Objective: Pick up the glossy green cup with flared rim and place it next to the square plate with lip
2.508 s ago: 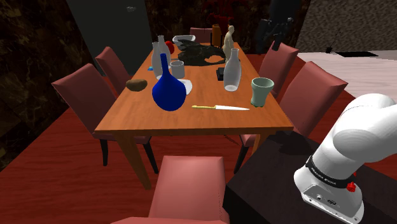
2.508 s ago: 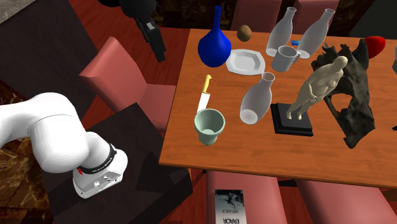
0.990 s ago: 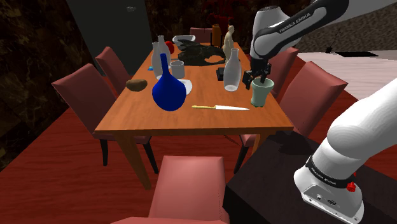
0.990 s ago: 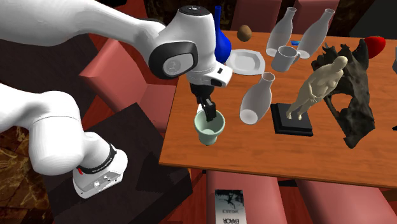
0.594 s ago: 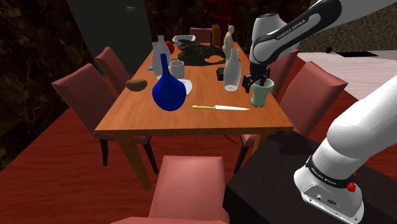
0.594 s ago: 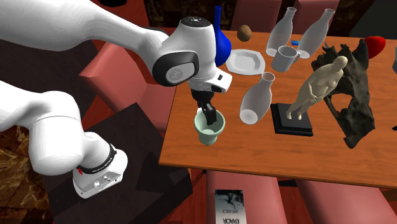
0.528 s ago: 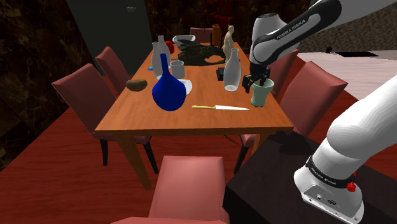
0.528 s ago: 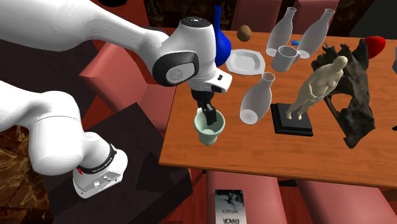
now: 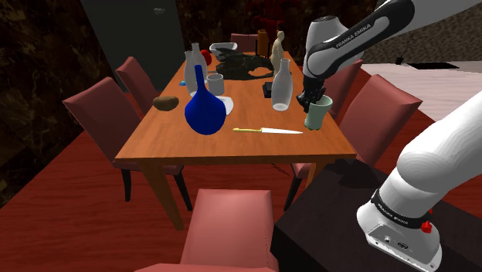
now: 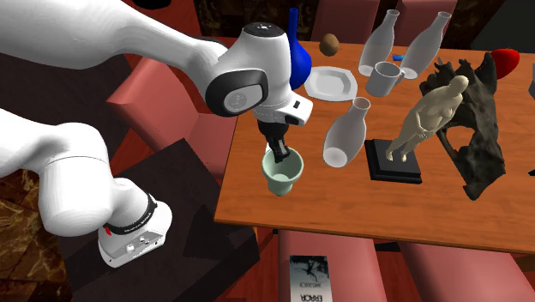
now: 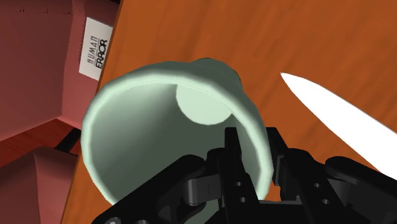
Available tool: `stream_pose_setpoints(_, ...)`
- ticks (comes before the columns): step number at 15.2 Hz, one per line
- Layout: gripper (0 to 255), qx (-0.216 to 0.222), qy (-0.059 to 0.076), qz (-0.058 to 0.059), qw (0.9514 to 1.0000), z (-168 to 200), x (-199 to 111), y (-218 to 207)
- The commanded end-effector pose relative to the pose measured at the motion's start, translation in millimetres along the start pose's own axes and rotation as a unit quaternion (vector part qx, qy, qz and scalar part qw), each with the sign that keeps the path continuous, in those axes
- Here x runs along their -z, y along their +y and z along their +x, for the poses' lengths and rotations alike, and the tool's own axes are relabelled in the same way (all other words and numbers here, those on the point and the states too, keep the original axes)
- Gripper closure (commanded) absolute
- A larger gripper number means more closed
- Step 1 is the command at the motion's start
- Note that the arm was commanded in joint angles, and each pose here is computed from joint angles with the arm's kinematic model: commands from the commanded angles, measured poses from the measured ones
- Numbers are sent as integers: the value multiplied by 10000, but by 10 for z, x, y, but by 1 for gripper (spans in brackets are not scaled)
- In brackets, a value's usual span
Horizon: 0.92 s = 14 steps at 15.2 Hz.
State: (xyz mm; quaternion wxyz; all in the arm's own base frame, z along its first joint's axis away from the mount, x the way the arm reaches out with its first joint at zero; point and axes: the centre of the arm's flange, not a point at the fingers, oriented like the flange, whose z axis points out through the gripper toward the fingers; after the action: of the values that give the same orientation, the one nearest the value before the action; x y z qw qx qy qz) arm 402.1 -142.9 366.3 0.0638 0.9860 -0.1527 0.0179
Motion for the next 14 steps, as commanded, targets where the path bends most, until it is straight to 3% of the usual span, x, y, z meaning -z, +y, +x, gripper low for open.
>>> stream_pose_setpoints(1,255,1,-4,1,10000,-1,-4,-1)
stream_pose_setpoints(6,255,1,-4,0,10000,-1,-4,-1)
stream_pose_setpoints(14,255,1,-4,0,10000,22,414,50)
